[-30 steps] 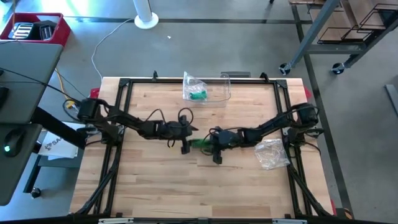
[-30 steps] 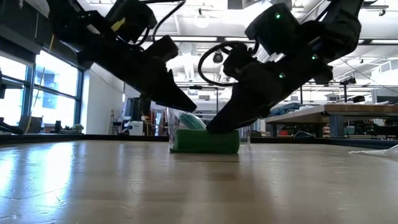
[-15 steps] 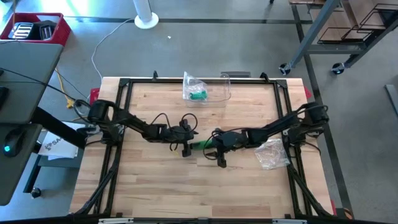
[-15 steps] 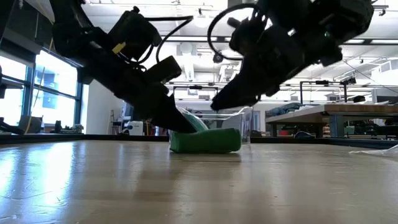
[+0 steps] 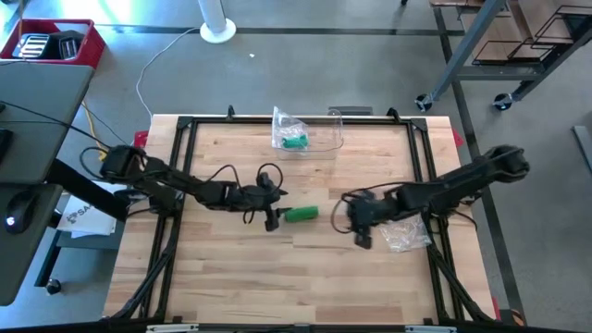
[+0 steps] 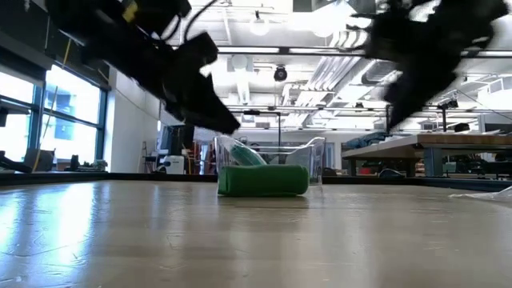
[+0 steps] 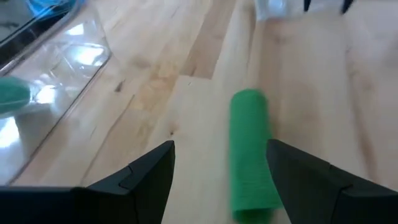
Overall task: Roll bandage
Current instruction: Open the zip bag
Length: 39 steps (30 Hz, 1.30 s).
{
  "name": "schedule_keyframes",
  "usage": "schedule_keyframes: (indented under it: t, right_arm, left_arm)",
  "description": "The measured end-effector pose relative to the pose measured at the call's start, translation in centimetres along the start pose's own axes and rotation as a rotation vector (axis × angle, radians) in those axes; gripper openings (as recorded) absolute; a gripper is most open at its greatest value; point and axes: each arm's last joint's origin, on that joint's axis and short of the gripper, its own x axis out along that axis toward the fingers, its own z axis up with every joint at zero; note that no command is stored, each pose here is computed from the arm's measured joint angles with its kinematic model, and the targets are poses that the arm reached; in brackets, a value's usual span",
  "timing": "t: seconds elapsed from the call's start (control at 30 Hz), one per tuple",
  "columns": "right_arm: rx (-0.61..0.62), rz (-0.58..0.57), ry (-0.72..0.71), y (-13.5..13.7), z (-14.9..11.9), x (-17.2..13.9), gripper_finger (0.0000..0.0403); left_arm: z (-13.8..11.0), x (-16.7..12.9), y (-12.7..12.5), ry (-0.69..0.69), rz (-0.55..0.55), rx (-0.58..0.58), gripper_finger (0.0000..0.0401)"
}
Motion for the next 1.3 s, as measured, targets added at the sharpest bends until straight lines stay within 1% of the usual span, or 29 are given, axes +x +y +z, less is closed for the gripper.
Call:
schedule_keyframes:
  t: [0.07,0.13,0.23,0.3,0.37,0.5,0.6,0.67,0.77,0.87,0.93,1.0,1.07,1.17,1.3]
  right_arm:
    - [0.090,-0.010,0.139,0.3,-1.7,-1.1,0.0144]
    - [0.200,-0.060,0.269,0.5,-3.4,-2.0,0.0144]
    - [0.357,-0.206,0.409,0.8,-5.4,-2.5,0.0144]
    - [0.417,-0.299,0.458,1.0,-6.4,-2.5,0.0144]
    - [0.426,-0.341,0.464,1.4,-6.9,-2.1,0.0144]
    - [0.416,-0.348,0.483,2.1,-7.3,-0.6,0.0143]
    - [0.413,-0.400,0.525,2.0,-7.7,0.4,0.0126]
    - [0.408,-0.423,0.546,1.9,-7.9,1.0,0.0105]
    - [0.397,-0.433,0.585,2.0,-8.2,1.7,0.0060]
    - [0.357,-0.414,0.595,2.2,-8.2,2.0,0.0013]
    - [0.321,-0.385,0.559,2.3,-8.0,2.1,0.0007]
    - [0.265,-0.320,0.468,2.6,-7.4,2.2,0.0008]
    - [0.215,-0.213,0.312,3.3,-5.9,2.1,0.0003]
    - [0.087,-0.105,0.137,4.0,-4.2,1.1,0.0003]
    - [-0.068,0.054,-0.152,5.1,-1.6,-1.9,0.0001]
  left_arm:
    - [0.3,-0.6,-0.7,-0.022,-0.019,-0.032,0.0248]
    - [0.4,-0.9,-1.5,-0.037,-0.042,-0.045,0.0248]
    - [0.5,-1.2,-2.7,-0.084,-0.054,-0.053,0.0248]
    - [0.3,-1.2,-3.4,-0.098,-0.061,-0.045,0.0248]
    - [0.2,-1.4,-4.0,-0.112,-0.070,-0.041,0.0248]
    - [0.2,-1.9,-4.9,-0.137,-0.078,-0.045,0.0248]
    - [0.5,-2.2,-5.5,-0.185,-0.088,-0.060,0.0248]
    - [0.7,-2.5,-5.9,-0.213,-0.106,-0.057,0.0248]
    - [1.2,-2.9,-6.5,-0.277,-0.135,-0.049,0.0248]
    - [1.4,-3.3,-6.9,-0.309,-0.152,-0.036,0.0248]
    - [1.5,-3.4,-7.2,-0.320,-0.157,-0.031,0.0248]
    - [1.4,-3.5,-7.3,-0.323,-0.157,-0.030,0.0248]
    - [1.3,-3.7,-7.5,-0.325,-0.147,-0.024,0.0248]
    - [1.5,-4.1,-8.0,-0.360,-0.149,0.009,0.0248]
    - [1.9,-4.7,-8.6,-0.424,-0.164,0.081,0.0248]
